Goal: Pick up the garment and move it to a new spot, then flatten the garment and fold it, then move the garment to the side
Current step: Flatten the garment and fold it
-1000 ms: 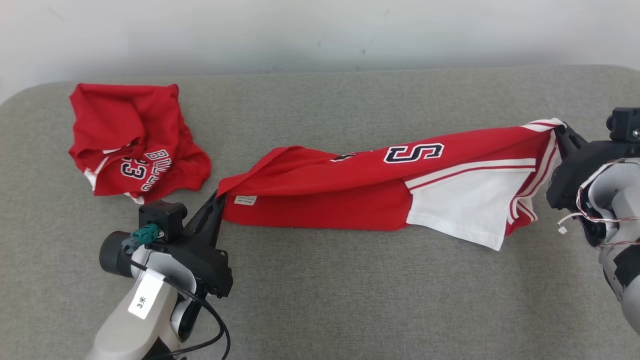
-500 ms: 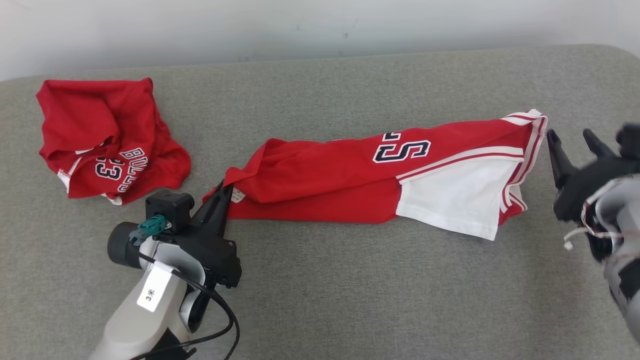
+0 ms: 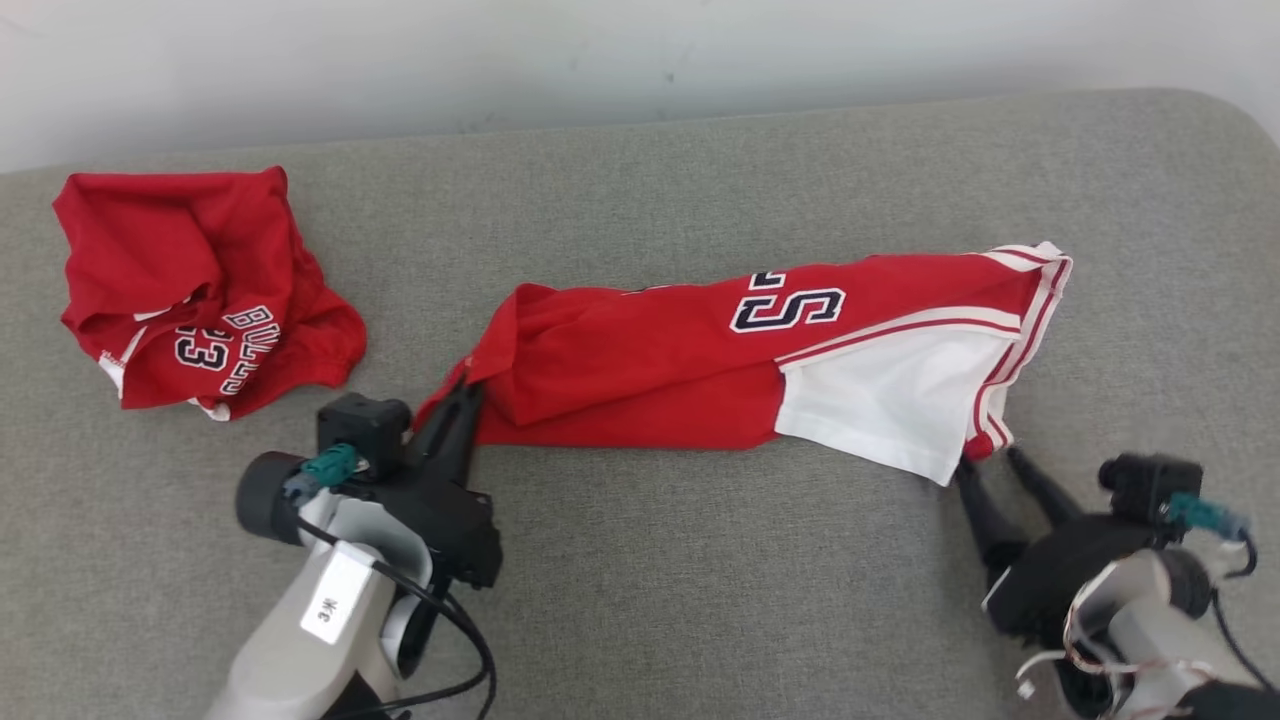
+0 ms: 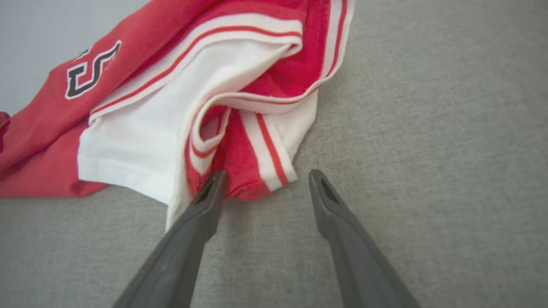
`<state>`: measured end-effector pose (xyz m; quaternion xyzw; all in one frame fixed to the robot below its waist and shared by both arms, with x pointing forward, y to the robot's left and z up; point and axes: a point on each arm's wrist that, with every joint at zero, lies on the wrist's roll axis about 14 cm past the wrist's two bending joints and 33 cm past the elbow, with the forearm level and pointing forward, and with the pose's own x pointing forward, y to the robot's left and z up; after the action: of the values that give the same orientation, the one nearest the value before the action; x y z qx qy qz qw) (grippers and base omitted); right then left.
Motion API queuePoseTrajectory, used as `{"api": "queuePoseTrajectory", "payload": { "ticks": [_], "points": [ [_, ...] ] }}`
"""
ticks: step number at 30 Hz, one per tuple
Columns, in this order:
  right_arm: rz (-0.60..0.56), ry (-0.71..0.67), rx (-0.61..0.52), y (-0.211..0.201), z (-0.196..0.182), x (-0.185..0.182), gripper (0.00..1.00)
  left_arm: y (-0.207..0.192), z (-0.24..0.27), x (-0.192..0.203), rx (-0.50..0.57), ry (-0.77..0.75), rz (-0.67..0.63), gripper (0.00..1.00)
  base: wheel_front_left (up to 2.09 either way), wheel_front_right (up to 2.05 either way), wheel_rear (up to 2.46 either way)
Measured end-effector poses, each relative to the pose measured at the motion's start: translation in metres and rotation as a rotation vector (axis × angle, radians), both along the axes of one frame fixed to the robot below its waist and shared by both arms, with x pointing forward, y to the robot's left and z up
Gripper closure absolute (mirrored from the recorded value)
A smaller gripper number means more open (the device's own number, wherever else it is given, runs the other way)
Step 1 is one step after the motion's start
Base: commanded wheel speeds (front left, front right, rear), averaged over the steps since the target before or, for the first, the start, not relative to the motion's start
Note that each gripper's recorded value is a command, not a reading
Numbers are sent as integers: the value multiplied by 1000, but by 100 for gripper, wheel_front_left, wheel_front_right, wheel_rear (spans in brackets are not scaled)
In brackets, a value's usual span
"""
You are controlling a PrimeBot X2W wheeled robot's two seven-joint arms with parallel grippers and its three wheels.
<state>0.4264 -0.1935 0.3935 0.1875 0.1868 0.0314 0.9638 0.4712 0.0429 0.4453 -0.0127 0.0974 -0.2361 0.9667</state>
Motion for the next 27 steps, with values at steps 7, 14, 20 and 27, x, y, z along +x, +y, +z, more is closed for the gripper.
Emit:
{"api": "queuePoseTrajectory", "payload": {
  "ticks": [7, 14, 20, 27],
  "points": [
    [62, -44, 30, 17, 9, -12, 0, -4, 5, -5, -5, -11, -6, 100, 0, 0, 0],
    [101, -121, 9, 15, 32, -17, 0, 1, 2, -13, -2, -1, 9, 100, 0, 0, 0],
    [135, -152, 13, 22, 42, -26, 0, -2, 7, -12, -9, -15, 6, 100, 0, 0, 0],
    [185, -156, -9, 38, 46, -27, 0, -3, 9, -13, -9, -23, 3, 100, 0, 0, 0]
  ]
}}
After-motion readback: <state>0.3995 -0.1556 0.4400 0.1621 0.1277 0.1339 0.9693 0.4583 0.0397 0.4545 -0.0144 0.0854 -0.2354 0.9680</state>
